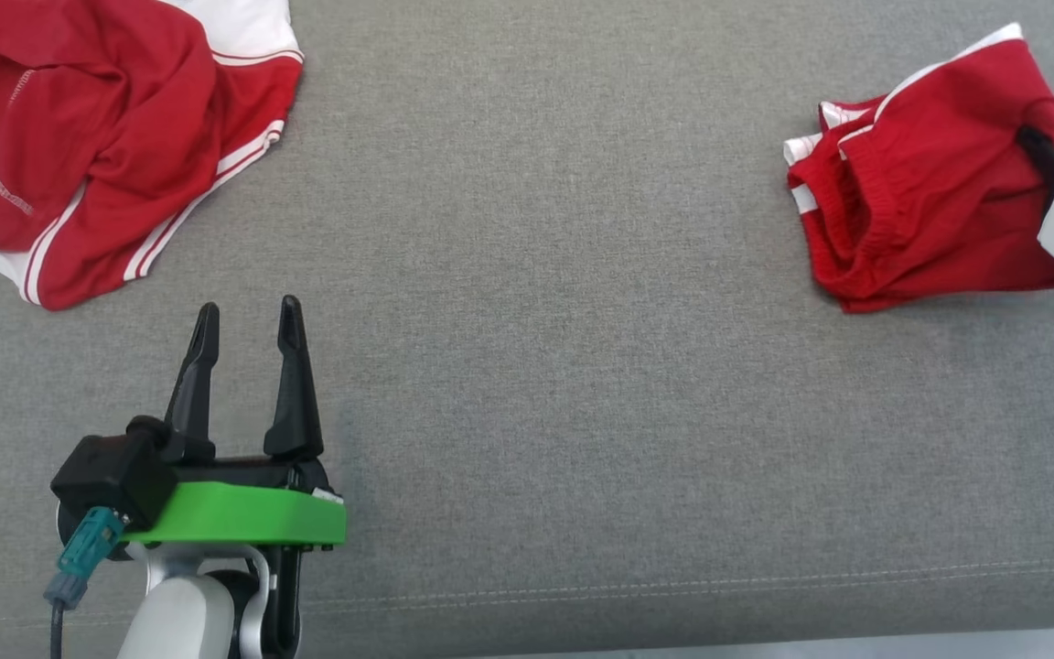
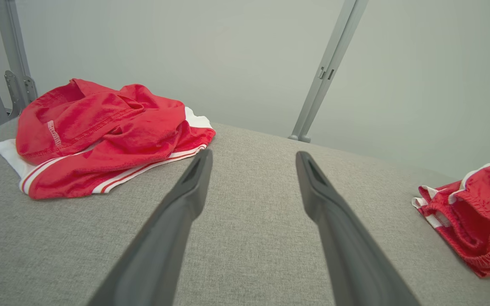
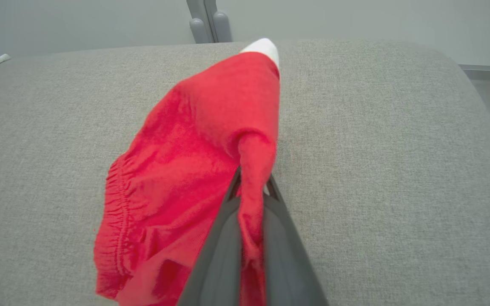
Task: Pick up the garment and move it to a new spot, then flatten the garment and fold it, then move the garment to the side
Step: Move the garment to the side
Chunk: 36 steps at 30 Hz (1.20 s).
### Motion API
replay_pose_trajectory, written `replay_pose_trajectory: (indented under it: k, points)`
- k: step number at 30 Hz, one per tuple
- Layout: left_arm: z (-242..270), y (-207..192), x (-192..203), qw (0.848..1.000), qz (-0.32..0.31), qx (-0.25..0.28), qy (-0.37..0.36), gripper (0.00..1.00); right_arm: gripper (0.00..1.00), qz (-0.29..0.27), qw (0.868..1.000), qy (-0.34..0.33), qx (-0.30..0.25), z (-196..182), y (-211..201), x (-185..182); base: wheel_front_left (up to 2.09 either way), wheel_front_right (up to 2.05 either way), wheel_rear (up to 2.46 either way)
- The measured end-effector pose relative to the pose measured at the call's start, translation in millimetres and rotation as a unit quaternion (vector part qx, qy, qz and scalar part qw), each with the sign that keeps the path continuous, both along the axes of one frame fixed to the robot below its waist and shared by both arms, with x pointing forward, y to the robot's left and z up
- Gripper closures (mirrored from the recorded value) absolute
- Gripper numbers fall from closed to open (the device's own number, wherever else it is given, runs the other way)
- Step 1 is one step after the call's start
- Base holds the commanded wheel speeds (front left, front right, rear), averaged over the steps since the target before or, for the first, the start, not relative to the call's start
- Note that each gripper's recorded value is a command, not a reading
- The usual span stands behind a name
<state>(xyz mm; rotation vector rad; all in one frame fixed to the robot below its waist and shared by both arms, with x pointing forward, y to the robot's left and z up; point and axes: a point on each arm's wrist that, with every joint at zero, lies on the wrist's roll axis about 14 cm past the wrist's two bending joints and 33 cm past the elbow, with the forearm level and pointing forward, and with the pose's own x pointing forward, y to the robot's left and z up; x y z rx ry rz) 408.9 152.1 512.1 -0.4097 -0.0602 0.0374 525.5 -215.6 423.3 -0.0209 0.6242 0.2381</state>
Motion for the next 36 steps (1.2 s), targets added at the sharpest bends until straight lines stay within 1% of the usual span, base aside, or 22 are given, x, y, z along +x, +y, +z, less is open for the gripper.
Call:
replay_pose_trajectory:
  k: [4,7,12,18,24,28,29,30,31,32,33,34,36]
  points:
    - [4,-8,12,1.000,-0.015,0.019,-0.006,0.00,1.00,-0.012,1.000,-0.001,-0.023,2,-21,9,0.00,0.00,0.00]
    - [5,-14,21,0.999,-0.025,0.026,-0.011,0.00,1.00,-0.032,0.999,-0.001,-0.036,3,-43,14,0.00,0.00,0.00]
    - [-7,-25,29,0.998,-0.044,0.031,0.010,0.00,1.00,-0.056,0.996,-0.005,-0.064,5,-73,23,0.00,0.00,0.00]
    - [-21,-32,36,0.997,-0.057,0.033,0.030,0.00,1.00,-0.053,0.992,-0.007,-0.116,2,-93,31,0.00,0.00,0.00]
    - [-27,-36,42,0.997,-0.066,0.033,0.038,0.00,1.00,-0.070,0.985,-0.016,-0.154,2,-113,41,0.00,0.00,0.00]
    - [-32,-34,44,0.996,-0.065,0.039,0.047,0.00,1.00,-0.078,0.982,-0.017,-0.171,-3,-119,45,0.00,0.00,0.00]
    - [-34,-34,45,0.996,-0.064,0.040,0.049,0.00,0.77,-0.076,0.982,-0.017,-0.174,-6,-119,46,0.00,0.00,0.00]
    - [-35,-33,45,0.996,-0.063,0.043,0.051,0.00,0.61,-0.079,0.981,-0.019,-0.177,-8,-119,47,0.00,0.00,0.00]
    - [-36,-32,46,0.996,-0.063,0.044,0.053,0.00,0.55,-0.083,0.980,-0.017,-0.180,-11,-120,47,0.00,0.00,0.00]
    - [-38,-32,46,0.996,-0.062,0.044,0.054,0.00,0.35,-0.086,0.979,-0.016,-0.183,-13,-121,46,0.00,0.00,0.00]
    - [-39,-32,46,0.996,-0.062,0.044,0.056,0.00,0.10,-0.089,0.978,-0.018,-0.186,-15,-122,46,0.00,0.00,0.00]
    - [-39,-32,47,0.995,-0.063,0.044,0.057,0.00,0.00,-0.092,0.977,-0.020,-0.189,-15,-124,46,0.00,0.00,0.00]
    - [-39,-33,47,0.995,-0.064,0.043,0.057,0.00,0.00,-0.097,0.975,-0.024,-0.197,-15,-129,45,0.00,0.00,0.00]
